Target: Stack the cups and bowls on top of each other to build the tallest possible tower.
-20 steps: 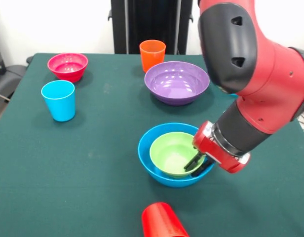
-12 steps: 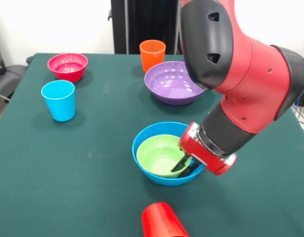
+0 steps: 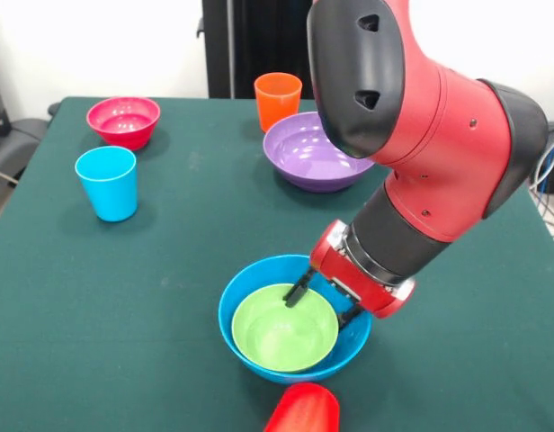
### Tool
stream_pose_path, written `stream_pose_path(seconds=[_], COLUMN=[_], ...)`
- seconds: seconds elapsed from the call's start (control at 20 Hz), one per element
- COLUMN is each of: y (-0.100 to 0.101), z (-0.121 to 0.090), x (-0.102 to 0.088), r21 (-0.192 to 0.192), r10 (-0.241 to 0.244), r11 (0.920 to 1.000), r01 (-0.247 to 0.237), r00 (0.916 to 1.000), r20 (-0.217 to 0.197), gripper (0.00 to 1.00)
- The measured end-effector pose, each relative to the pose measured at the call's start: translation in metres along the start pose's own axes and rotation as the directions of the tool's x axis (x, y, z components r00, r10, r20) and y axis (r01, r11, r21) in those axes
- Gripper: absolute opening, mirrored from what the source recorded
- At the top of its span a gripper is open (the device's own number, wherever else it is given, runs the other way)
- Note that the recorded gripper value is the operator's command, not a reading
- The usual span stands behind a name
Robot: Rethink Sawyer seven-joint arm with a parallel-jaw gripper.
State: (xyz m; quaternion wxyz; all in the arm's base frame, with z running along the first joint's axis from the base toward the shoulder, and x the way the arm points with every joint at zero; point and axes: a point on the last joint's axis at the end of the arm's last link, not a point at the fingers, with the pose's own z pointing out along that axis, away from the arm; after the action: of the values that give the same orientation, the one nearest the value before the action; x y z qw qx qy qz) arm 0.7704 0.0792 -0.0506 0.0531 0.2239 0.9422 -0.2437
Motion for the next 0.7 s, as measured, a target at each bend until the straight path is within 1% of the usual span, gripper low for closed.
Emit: stream_pose_path(seconds=[0.7], y=[-0.0062], z=[-0.0033], x=[-0.0029], r21=[0.01], r10=[0.003], r11=[0.9999], r01=[-0.003], r00=[1.0], r20=[0.004], gripper=[1.0])
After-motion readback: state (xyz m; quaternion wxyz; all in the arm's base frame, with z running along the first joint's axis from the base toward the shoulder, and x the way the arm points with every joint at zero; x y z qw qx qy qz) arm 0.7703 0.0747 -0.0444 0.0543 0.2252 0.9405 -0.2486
